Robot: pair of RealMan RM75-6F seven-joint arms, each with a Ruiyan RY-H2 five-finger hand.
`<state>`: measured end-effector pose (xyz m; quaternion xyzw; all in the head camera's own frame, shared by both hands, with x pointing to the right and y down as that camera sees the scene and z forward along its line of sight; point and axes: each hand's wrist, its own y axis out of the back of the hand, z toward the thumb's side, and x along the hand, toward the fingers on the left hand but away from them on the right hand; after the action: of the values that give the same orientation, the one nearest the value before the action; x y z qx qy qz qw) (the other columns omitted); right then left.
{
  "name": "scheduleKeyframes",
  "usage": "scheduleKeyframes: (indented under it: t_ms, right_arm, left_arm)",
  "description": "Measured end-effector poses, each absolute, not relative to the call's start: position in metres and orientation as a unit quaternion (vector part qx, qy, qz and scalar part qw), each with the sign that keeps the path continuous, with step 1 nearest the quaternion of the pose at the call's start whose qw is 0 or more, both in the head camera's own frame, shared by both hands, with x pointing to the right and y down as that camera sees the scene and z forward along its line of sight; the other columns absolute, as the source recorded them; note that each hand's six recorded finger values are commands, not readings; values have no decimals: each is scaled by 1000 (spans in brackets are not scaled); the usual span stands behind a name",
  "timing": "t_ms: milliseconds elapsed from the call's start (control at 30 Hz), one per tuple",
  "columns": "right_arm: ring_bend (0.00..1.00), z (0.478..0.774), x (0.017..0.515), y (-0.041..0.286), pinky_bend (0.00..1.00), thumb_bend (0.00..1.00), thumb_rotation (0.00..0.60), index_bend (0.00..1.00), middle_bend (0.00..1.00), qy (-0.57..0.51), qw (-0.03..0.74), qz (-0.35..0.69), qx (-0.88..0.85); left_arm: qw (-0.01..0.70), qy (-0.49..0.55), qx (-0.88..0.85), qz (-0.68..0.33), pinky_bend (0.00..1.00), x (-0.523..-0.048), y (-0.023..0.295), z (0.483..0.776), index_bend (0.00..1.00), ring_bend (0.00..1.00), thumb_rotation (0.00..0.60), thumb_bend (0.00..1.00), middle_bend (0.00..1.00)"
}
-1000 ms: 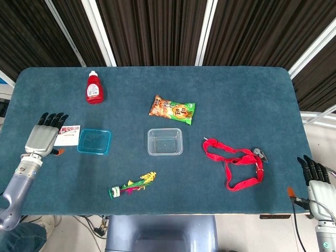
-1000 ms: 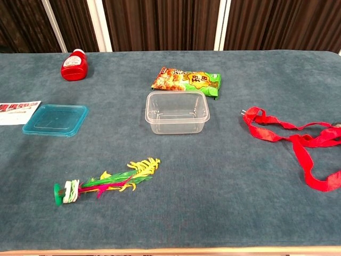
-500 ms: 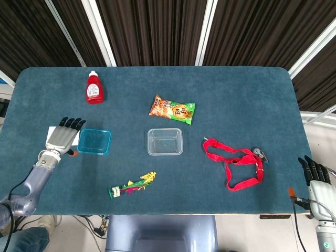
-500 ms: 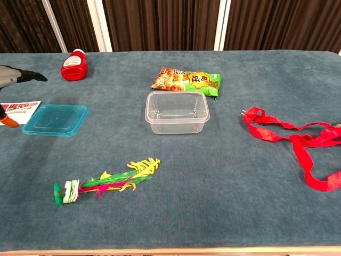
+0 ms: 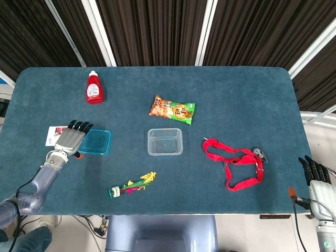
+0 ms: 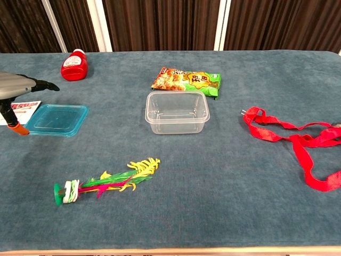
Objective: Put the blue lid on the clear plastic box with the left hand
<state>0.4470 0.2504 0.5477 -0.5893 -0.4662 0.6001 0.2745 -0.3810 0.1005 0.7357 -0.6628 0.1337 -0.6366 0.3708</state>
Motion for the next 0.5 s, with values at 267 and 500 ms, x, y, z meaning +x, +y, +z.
scheduleKeyframes:
  t_ms: [267, 500]
  right_arm:
    - [21, 548, 449, 250, 0, 393, 600, 78, 38, -468, 273, 602, -587]
    - [21, 548, 449, 250, 0, 393, 600, 78, 39, -468, 272, 602, -587]
  left_arm:
    - [365, 125, -668, -637, 17, -372, 103, 745, 0, 38, 600, 60, 48]
    - [367, 117, -669, -635, 17, -363, 99, 751, 0, 38, 600, 60, 61]
